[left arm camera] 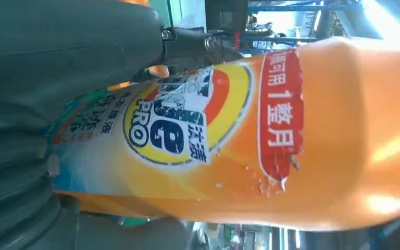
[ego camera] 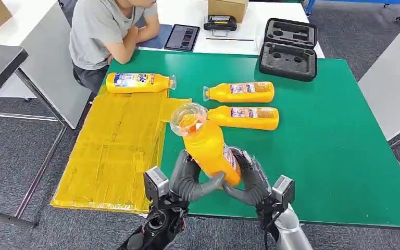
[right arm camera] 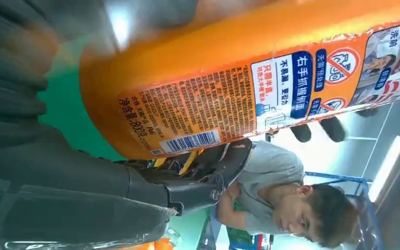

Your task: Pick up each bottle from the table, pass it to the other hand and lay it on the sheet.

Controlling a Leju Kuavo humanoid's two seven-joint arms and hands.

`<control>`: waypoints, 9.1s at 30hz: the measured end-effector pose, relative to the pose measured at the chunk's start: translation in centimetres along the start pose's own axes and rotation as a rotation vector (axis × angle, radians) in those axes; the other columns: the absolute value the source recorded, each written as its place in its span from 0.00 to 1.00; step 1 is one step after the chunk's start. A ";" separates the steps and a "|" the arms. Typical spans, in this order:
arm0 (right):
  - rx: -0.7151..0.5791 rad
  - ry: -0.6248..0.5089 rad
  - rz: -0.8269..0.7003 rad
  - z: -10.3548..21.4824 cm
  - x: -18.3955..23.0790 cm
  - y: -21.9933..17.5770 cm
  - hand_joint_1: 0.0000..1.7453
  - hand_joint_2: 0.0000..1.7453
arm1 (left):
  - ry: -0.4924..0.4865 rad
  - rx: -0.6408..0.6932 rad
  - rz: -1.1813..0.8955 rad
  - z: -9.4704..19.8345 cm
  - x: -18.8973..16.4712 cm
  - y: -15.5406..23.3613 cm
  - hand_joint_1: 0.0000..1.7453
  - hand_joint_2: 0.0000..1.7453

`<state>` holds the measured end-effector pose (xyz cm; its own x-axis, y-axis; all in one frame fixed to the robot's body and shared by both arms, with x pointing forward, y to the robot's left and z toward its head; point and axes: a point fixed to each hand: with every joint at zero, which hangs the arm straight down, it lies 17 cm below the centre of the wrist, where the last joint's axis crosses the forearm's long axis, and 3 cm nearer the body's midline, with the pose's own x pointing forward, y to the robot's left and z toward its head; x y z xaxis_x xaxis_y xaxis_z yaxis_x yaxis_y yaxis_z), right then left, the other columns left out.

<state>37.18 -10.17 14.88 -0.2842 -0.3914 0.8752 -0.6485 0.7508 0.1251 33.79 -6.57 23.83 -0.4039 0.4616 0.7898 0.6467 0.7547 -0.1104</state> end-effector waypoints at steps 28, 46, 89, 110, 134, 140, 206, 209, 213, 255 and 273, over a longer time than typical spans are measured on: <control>-0.072 -0.007 0.040 0.9 0.5 -2.1 0.00 1.00 | -0.026 0.027 -0.068 -0.5 0.8 0.9 1.00 1.00; -0.258 0.050 0.109 4.7 -0.9 -5.7 0.00 1.00 | -0.061 -0.070 -0.661 0.5 -1.4 5.5 1.00 1.00; -0.401 0.052 -0.073 6.8 -3.2 -4.4 0.00 1.00 | 0.829 -0.777 -1.792 12.5 -11.3 37.9 1.00 1.00; -0.414 0.059 -0.083 7.0 -3.6 -4.5 0.00 1.00 | 0.877 -0.745 -1.608 13.0 -11.3 37.7 1.00 1.00; -0.409 0.066 -0.066 6.5 -3.8 -5.1 0.00 1.00 | 0.847 -0.751 -1.453 12.5 -11.9 35.2 0.00 1.00; -0.420 0.069 -0.063 6.7 -3.9 -5.5 0.00 1.00 | 0.830 -0.762 -1.436 11.6 -11.8 34.6 0.00 1.00; -0.502 -0.089 0.350 5.2 5.2 -1.3 0.00 1.00 | -0.149 0.158 -0.344 7.1 9.9 10.1 0.00 1.00; -0.419 -0.059 0.418 5.3 4.5 0.1 0.00 1.00 | -0.145 0.169 -0.355 7.3 9.8 10.2 0.00 1.00; -0.312 0.035 0.541 6.4 3.2 0.5 0.00 1.00 | -0.141 0.154 -0.295 7.4 9.7 9.8 0.00 1.00; -0.126 0.444 0.981 13.7 3.3 -12.1 0.00 1.00 | -0.188 0.149 -0.258 5.3 10.5 9.7 0.00 1.00; -0.133 0.479 0.885 10.4 -0.7 -18.8 0.00 1.00 | -0.184 0.108 -0.208 3.9 9.5 8.3 0.00 1.00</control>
<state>42.19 -29.54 7.05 -0.2922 0.5669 0.7702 -0.2498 0.7322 -0.6337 32.82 5.90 28.05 -0.6374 0.3610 0.6807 0.4690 0.8827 -0.0290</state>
